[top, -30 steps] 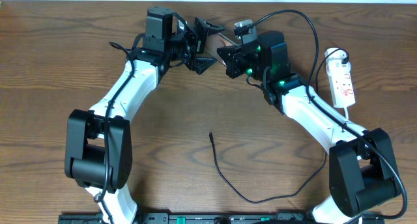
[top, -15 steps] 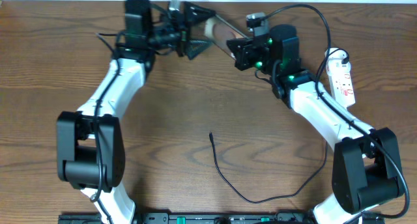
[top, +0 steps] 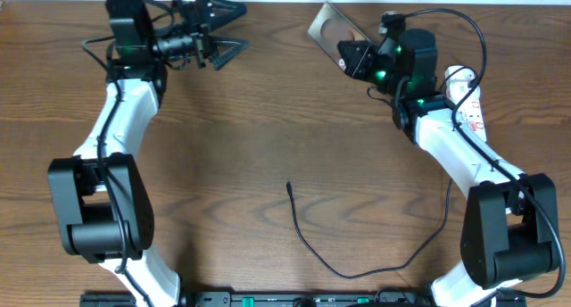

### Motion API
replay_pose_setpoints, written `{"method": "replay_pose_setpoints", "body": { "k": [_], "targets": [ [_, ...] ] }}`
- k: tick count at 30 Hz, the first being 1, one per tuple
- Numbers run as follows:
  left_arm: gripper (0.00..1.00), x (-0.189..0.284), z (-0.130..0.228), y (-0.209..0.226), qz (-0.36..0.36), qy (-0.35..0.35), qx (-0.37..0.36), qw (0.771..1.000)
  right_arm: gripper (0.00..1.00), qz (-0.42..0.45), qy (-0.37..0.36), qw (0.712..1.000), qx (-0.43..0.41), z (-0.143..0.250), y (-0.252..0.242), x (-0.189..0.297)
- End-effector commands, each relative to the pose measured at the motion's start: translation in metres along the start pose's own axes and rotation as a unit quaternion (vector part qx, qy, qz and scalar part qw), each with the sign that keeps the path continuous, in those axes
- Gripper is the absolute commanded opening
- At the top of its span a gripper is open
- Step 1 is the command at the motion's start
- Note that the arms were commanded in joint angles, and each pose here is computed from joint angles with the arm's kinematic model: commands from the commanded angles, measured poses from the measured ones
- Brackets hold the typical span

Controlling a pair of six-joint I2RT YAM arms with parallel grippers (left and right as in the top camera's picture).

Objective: Plug charger to phone and switch on socket

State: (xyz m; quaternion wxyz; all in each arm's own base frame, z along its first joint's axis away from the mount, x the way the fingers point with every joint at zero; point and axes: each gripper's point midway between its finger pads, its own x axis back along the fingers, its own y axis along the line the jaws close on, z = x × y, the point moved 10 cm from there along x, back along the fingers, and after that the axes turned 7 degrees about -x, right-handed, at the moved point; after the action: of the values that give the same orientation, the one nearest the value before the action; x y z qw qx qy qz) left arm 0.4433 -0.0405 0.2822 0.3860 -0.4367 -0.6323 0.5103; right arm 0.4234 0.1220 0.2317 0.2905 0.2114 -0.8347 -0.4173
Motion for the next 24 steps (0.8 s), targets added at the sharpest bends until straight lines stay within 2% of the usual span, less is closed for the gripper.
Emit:
{"method": "replay_pose_setpoints", "body": {
  "k": [1,6,11,18,24],
  "targets": [
    [0.96,0.009,-0.004,-0.016,0.006,-0.006,-0.086,0.996,0.01,-0.055,0.013,0.99,-0.131,-0.007,0.016,0.003],
    [0.96,0.01,-0.01,-0.014,-0.01,-0.047,-0.087,0.995,0.01,-0.113,0.019,0.964,-0.238,-0.005,0.04,0.001],
    [0.96,0.01,-0.015,-0.012,-0.028,-0.087,-0.082,0.992,0.01,-0.132,0.049,0.936,-0.322,0.01,0.058,-0.005],
    [0.96,0.007,-0.016,-0.011,-0.032,-0.098,-0.076,0.992,0.01,-0.166,0.041,0.924,-0.344,0.037,0.091,-0.016],
    [0.96,0.003,-0.016,-0.011,-0.029,-0.105,-0.023,0.994,0.01,-0.184,0.014,0.914,-0.36,0.059,0.115,-0.021]
  ]
}}
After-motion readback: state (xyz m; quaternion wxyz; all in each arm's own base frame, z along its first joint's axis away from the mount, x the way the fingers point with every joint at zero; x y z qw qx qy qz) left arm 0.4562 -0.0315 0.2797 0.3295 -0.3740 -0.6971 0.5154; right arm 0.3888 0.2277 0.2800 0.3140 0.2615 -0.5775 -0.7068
